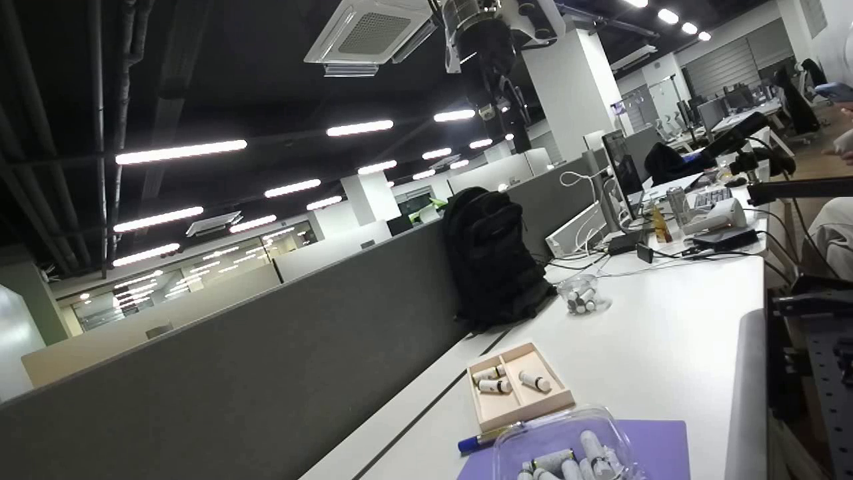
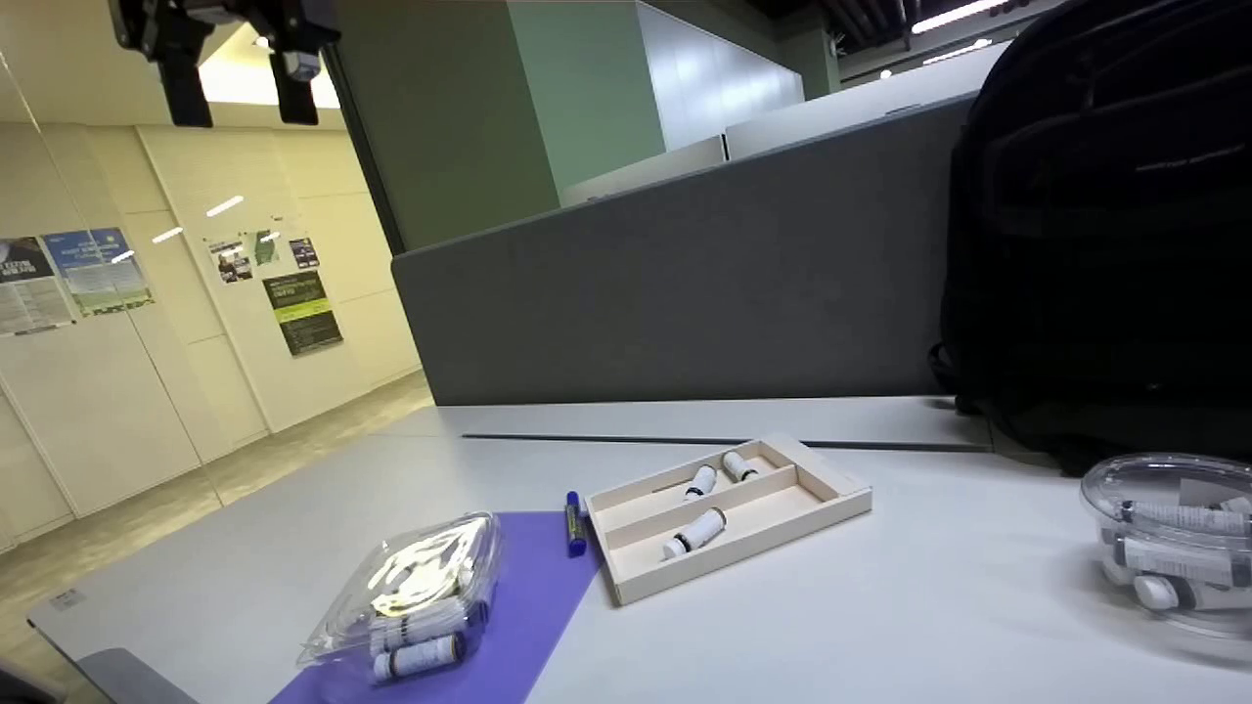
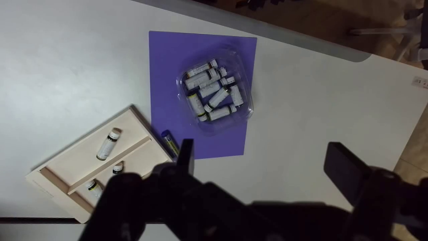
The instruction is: Put the marker in the top compartment of the box
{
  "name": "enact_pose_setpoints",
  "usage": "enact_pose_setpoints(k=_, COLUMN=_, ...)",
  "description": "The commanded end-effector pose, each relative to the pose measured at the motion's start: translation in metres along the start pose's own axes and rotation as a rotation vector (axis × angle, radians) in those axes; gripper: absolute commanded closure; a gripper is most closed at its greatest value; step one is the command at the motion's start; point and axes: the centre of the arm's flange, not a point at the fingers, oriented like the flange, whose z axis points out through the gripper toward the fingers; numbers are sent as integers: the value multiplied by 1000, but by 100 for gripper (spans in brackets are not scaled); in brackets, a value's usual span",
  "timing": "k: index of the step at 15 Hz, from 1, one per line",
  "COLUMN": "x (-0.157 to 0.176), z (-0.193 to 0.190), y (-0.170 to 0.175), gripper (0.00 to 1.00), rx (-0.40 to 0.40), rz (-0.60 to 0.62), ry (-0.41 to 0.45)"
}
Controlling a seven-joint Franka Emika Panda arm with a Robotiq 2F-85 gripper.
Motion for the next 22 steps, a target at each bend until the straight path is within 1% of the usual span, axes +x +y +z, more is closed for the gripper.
enact_pose_setpoints(k=1, x=0, z=0, y=0, gripper=0, rx=0, rz=0, ry=0)
enact_pose_setpoints(k=6, x=0, z=0, y=0, gripper=0, rx=0, rz=0, ry=0)
enact_pose_setpoints(k=7, x=4, z=1, y=3, gripper=0, rx=-1, rz=-4, ry=4)
enact_pose_setpoints(k=8, x=14, z=3, y=7, gripper=0, rx=-8, rz=-16, ry=15)
enact_pose_setpoints(k=11, x=50, z=17, y=20, gripper=0, rx=-83, rz=-46, ry=26)
enact_pose_setpoints(k=13, x=76, z=38, y=25, gripper=0, rx=-104, rz=-84, ry=7)
enact_pose_setpoints(k=16, x=118, z=80, y=31, gripper=0, rx=-123, rz=-149, ry=-21)
enact_pose_setpoints(k=18, x=144, z=109, y=35, gripper=0, rx=-142, rz=-179, ry=-55)
enact_pose_setpoints(k=20, x=166, z=136, y=37, gripper=0, rx=-162, rz=-198, ry=-94)
enact_pose_setpoints(k=22, x=184, z=159, y=38, gripper=0, rx=-198, rz=-216, ry=-123)
